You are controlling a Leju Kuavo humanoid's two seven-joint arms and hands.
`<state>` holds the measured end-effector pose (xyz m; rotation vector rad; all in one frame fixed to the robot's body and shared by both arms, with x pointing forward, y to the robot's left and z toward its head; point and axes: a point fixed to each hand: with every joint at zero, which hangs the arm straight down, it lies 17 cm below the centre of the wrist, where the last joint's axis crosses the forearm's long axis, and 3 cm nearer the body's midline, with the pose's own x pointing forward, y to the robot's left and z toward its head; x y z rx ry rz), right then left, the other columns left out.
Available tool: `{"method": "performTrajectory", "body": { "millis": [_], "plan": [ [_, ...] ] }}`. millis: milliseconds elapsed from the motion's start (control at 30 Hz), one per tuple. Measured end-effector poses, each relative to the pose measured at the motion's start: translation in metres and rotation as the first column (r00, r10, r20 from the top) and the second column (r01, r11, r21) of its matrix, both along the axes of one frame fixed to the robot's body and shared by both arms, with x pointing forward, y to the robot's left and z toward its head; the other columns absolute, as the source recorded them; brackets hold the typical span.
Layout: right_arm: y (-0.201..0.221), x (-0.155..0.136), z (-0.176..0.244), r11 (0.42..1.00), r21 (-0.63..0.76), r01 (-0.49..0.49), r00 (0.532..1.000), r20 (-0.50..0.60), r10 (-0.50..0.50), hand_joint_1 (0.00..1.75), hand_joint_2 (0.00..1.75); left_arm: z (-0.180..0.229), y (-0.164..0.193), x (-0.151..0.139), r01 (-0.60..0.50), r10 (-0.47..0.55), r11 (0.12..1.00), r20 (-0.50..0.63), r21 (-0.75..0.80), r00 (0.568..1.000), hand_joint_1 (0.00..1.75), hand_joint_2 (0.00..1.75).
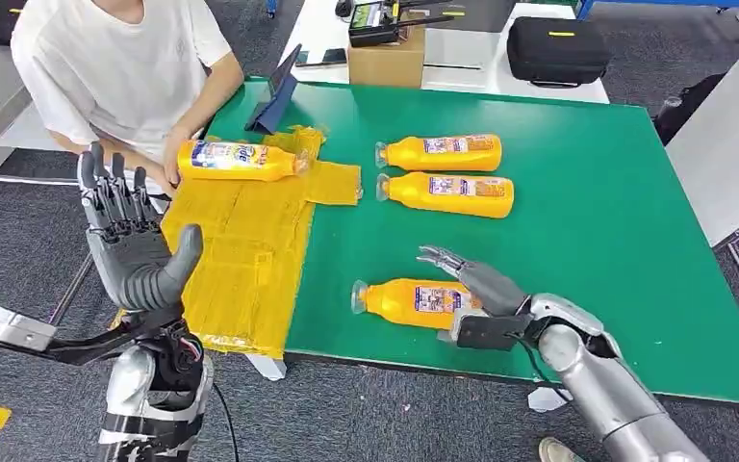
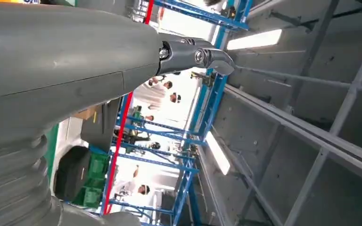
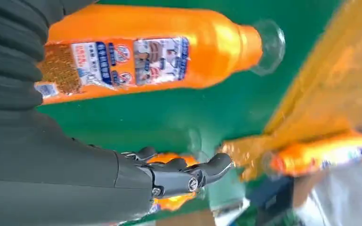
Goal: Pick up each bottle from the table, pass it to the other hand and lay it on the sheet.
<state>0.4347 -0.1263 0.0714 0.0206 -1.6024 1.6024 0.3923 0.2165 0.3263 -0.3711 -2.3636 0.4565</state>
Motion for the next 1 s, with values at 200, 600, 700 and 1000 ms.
{"method": "performTrajectory", "body": {
  "millis": [200,600,700,1000],
  "plan": [
    [-0.019,0.026,0.008,0.980,-0.199,-0.020,0.996,0.081,0.037,0.00,1.75,-0.001,0.002,0.002,-0.009,0.009,1.000,-0.004,0.000,1.000,0.00,1.75],
    [-0.013,0.030,-0.005,0.974,-0.228,0.013,0.993,0.116,0.013,0.00,1.75,-0.001,0.004,0.002,-0.005,0.005,1.000,-0.005,-0.012,1.000,0.00,1.75],
    [-0.011,0.026,-0.012,0.972,-0.235,0.006,0.995,0.102,0.019,0.00,1.75,-0.001,0.004,0.002,-0.005,0.004,1.000,-0.006,-0.012,1.000,0.00,1.75],
    [-0.001,0.005,-0.036,0.977,-0.211,-0.008,0.998,0.058,0.020,0.00,1.75,-0.003,0.004,0.004,0.002,-0.002,1.000,-0.017,-0.013,1.000,0.00,1.75]
  ]
}}
